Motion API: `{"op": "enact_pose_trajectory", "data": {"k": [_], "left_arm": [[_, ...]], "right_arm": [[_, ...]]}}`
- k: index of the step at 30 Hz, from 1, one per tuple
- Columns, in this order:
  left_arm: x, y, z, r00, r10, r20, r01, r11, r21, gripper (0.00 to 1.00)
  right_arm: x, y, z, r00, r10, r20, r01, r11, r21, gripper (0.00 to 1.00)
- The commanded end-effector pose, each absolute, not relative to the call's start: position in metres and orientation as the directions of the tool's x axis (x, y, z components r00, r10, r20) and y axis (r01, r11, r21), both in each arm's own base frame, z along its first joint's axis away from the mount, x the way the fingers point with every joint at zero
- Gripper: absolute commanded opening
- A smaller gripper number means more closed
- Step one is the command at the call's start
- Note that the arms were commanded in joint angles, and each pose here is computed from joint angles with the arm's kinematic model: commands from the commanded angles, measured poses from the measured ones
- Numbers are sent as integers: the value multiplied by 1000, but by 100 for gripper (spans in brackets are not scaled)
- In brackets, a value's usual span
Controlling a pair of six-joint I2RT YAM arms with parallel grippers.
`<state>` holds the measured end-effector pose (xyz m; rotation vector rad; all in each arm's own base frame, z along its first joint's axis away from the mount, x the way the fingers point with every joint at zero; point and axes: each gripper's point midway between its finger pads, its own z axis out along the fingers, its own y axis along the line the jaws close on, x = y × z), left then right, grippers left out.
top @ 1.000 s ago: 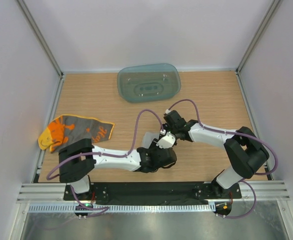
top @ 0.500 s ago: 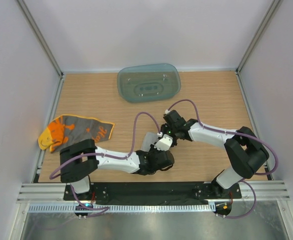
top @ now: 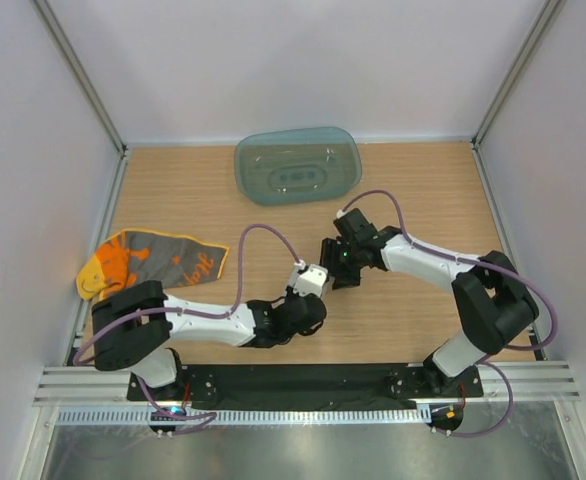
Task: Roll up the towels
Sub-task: Roll the towel
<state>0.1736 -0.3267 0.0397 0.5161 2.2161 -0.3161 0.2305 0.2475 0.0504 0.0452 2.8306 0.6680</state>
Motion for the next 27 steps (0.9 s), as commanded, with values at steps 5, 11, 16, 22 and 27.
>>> {"op": "enact_pose_trajectory", "data": {"k": [5,11,16,22,27], "left_arm": [[163,-315,44,-642,221,-734,488,856,-169,0],[164,-318,47,-716,150,-681,488,806,-335,0],[183,-312,66,-779,-60,-624,394,727,-562,0],[192,-296,75,-834,-215,-508,313,575,-756,0],[203,-288,68,-879,-301,-370,198,476,-857,0]], "right_arm": [[289,213,51,-956,172,-237,58,904,423,60],[315,185,72,-915,250,-317,107,908,405,62],[301,201,94,-899,258,-354,30,843,538,61],[273,225,114,-884,286,-371,-80,688,722,61],[257,251,109,-890,279,-360,-137,591,795,61]]}}
